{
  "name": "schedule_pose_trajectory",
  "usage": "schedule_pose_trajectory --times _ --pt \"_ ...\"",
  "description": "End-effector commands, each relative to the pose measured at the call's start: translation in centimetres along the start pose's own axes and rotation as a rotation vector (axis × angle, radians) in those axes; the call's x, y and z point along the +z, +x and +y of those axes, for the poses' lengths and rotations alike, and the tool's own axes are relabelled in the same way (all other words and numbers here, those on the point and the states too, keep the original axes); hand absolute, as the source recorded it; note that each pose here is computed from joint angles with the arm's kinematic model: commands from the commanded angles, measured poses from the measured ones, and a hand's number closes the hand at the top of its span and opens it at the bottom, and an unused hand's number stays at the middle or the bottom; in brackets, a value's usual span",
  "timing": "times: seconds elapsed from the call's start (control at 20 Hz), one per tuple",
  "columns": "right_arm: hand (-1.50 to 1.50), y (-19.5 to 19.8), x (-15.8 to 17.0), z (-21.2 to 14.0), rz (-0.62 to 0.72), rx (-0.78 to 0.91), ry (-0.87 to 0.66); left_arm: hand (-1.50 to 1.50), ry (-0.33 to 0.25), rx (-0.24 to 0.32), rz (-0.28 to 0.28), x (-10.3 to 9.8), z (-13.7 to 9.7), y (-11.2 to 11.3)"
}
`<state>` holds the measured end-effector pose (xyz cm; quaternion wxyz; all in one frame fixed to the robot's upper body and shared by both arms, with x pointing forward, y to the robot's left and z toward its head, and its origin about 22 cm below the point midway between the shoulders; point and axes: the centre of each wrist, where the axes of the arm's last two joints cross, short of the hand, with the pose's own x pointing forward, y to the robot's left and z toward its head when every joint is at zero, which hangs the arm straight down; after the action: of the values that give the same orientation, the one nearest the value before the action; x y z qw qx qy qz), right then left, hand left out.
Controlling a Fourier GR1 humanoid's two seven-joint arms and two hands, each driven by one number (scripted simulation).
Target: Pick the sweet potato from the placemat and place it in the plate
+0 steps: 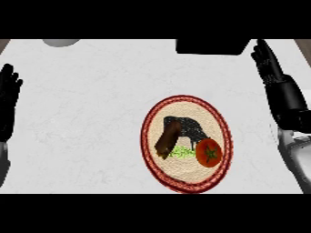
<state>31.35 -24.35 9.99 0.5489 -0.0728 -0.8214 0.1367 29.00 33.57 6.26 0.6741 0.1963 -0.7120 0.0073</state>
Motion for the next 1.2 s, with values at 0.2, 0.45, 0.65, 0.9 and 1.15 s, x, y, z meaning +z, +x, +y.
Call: schedule_pose_trajectory --times 0.2,0.45,0.65,0.9,1.15 --pt "1.5 1.7 -1.7 10.2 0.401 0.002 0.077 0.0 -0.141 0.022 0.19 3.3 -5.7 -3.8" --pt "1.5 -3.0 0.1 2.3 0.336 0.962 0.297 0.0 -0.186 0.021 0.267 4.0 -5.8 -4.9" --pt "1.5 -1.9 2.4 10.8 0.486 0.503 -0.1 0.0 -0.175 0.042 0.331 5.9 -7.2 -6.3" --pt "-1.5 1.8 7.1 18.1 0.385 0.334 0.067 0.0 -0.173 0.05 0.324 6.6 -8.0 -5.1" --pt "-1.5 1.7 4.1 17.8 0.521 0.723 0.278 0.0 -0.203 0.038 0.322 6.0 -7.1 -5.3"
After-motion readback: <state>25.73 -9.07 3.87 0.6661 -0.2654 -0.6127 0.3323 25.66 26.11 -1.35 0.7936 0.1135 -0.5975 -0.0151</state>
